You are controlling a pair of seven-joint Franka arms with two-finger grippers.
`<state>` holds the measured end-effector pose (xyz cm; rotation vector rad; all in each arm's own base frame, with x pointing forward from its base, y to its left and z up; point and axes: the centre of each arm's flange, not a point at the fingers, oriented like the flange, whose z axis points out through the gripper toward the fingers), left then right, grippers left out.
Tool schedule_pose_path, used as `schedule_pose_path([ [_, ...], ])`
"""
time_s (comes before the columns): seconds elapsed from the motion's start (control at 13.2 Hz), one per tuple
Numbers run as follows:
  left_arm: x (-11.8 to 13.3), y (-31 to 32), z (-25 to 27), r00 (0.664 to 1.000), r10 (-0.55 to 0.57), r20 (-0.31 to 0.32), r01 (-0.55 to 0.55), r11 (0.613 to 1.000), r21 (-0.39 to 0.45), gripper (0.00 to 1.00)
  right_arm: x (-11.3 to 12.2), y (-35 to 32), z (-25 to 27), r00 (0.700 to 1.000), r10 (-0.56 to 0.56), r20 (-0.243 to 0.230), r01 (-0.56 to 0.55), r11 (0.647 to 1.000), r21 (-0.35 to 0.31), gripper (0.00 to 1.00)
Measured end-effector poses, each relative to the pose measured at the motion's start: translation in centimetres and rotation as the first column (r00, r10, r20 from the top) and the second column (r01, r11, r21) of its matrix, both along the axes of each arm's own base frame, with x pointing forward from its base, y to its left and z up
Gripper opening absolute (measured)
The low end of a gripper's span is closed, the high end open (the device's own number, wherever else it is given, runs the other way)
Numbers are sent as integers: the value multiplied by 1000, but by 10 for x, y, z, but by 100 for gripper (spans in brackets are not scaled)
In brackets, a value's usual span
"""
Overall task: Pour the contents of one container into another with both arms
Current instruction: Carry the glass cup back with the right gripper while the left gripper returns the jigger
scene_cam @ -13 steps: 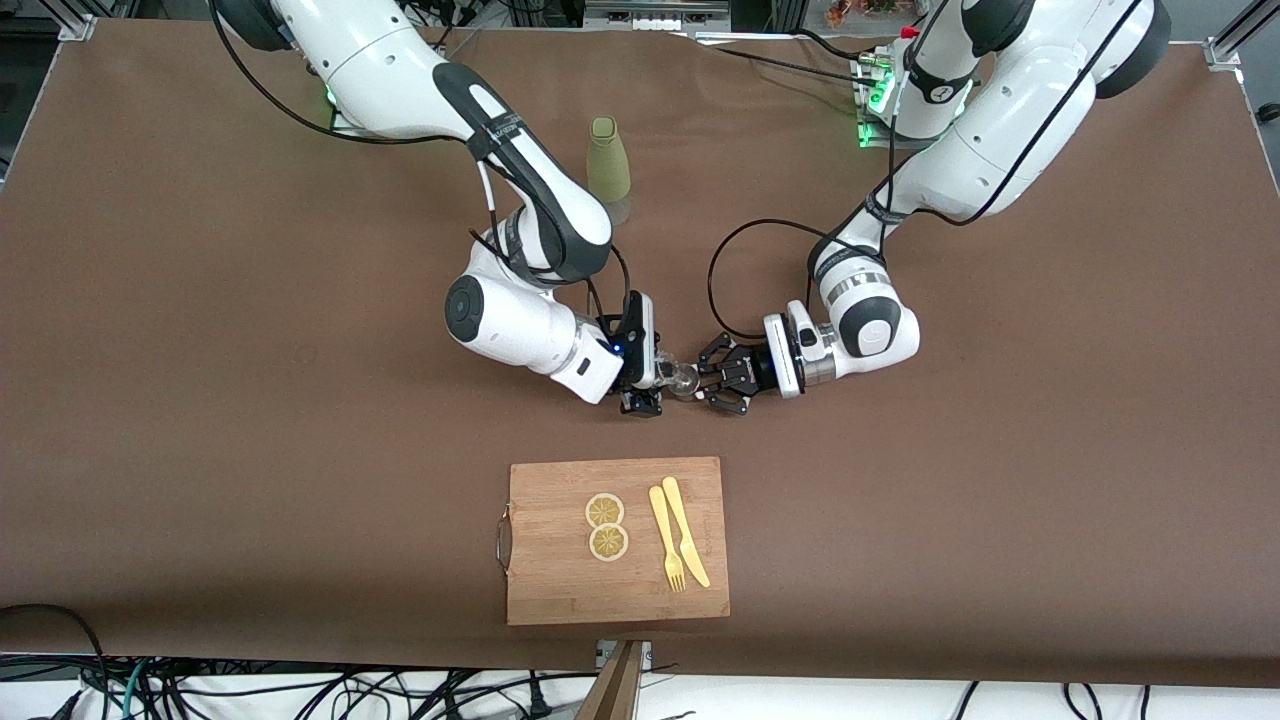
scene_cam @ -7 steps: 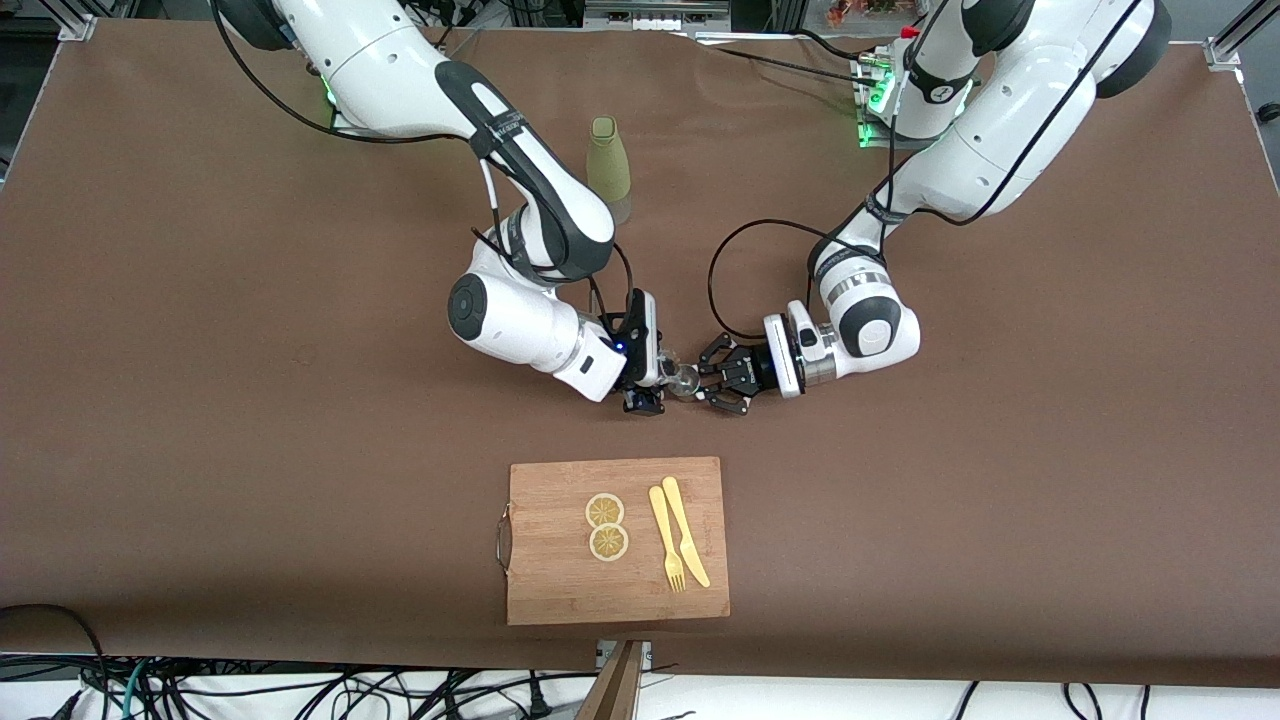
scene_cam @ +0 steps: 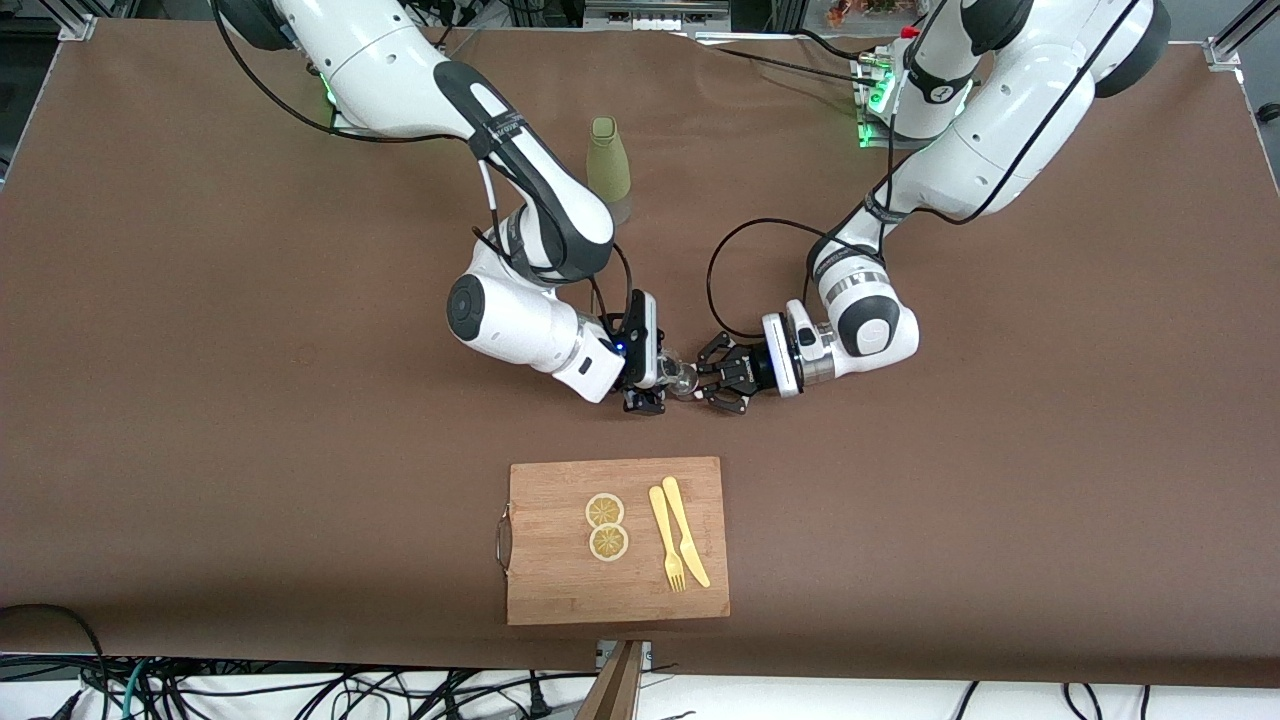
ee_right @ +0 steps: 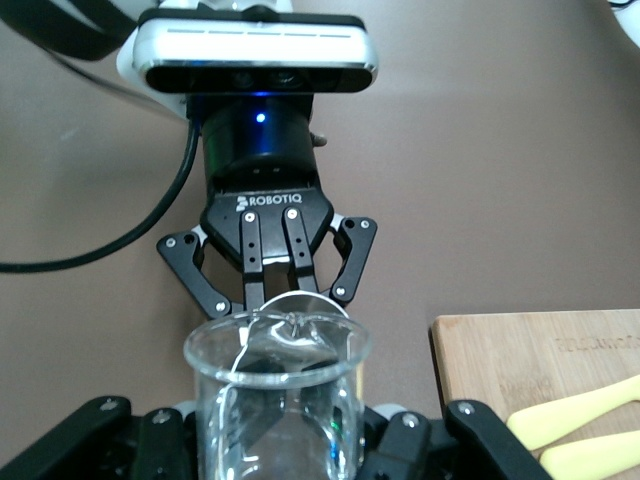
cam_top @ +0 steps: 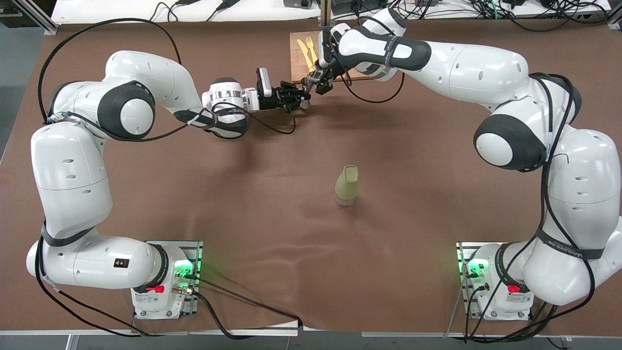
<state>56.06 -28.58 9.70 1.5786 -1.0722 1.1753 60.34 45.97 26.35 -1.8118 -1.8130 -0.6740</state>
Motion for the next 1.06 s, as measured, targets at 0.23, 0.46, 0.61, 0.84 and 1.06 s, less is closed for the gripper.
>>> schedule_pose_path([
  [0.23, 1, 0, 2, 1000, 0, 3, 0, 1000, 0, 21, 3, -3, 1, 999, -36, -26, 37, 999, 32, 13],
  [0.46, 3, 0, 6, 1000, 1, 10, -1, 1000, 0, 21, 5, -5, 3, 997, -63, -47, 66, 996, 61, 13],
  [0.61, 6, 5, 9, 1000, 8, 16, -8, 1000, 1, 21, 7, -7, 5, 996, -70, -48, 73, 995, 66, 13],
  [0.84, 13, 26, 19, 999, 12, 30, -12, 1000, 5, 21, 15, -19, 8, 992, -88, -87, 96, 991, 91, 13],
  [1.06, 20, 61, 31, 998, -36, 50, 36, 999, -11, 21, 32, -51, 14, 987, -60, -147, 80, 987, 137, 13],
])
